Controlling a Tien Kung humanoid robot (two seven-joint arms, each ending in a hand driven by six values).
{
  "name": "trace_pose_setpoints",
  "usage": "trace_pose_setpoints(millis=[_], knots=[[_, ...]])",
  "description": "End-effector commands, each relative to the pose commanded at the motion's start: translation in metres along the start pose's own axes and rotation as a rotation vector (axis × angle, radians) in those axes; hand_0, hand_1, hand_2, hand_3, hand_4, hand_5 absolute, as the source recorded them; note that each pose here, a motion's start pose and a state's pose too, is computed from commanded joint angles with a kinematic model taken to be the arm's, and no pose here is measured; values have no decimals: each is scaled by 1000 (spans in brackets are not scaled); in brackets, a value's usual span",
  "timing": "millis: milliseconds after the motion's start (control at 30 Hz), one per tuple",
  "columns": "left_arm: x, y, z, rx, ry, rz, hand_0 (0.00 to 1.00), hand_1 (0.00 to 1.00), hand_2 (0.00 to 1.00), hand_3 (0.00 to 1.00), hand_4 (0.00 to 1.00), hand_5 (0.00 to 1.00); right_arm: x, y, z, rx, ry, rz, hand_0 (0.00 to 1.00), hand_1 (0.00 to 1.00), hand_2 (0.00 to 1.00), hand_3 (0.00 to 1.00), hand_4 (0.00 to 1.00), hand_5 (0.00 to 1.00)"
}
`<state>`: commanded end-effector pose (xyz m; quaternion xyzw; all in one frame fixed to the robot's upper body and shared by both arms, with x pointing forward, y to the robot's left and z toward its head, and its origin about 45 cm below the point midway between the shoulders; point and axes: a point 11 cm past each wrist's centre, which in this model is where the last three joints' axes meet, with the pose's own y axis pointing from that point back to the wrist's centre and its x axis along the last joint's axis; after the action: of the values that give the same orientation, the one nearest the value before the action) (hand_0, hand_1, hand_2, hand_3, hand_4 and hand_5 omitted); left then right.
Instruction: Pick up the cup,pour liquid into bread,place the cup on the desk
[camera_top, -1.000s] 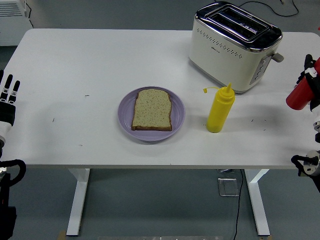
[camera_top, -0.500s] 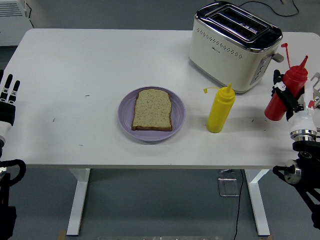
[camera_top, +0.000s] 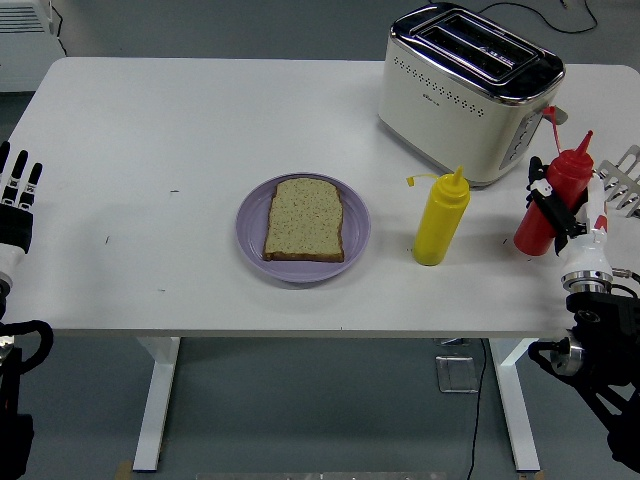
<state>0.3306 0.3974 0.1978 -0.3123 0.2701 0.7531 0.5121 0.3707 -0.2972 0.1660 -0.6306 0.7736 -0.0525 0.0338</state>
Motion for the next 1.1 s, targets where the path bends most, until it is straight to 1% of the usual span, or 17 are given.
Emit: trace_pose_setpoints(millis=[367,400,567,600,767,800,967,1000,1100], knots=[[1,1,-1,3,0,1,787,735,734,689,514,998,-10,0,6,-14,-1,-21,197,163,292,359,659,271],[1,1,-1,2,0,1,785,735,734,689,514,998,-10,0,7,-15,0,-22,220,191,313,366,664,270],[1,1,0,0,1,3,785,735,734,689,514,998,-10,0,8,-16,6,-20,220,191,313,366,664,270],[1,0,0,0,1,2,785,735,734,689,513,998,-10,0,9,-16,5,-18,239,220,339,367,665,272],[0,0,0,0,3,0,785,735,734,689,513,998,-10,-1,10,-14,13,-14,239,220,339,367,665,272],[0,0,1,-2,3,0,785,736,734,688,514,998,-9,-1,11,-14,15,-11,261,242,359,372,667,272],[0,0,1,-2,4,0,785,736,734,688,514,998,-7,-2,12,-14,22,-2,261,242,359,372,667,272],[0,0,1,-2,4,0,785,735,734,689,514,998,-7,-2,13,-14,25,-2,285,262,375,380,670,274],[0,0,1,-2,4,0,785,735,734,689,514,998,-6,-2,13,-14,29,-1,285,262,375,380,670,274]])
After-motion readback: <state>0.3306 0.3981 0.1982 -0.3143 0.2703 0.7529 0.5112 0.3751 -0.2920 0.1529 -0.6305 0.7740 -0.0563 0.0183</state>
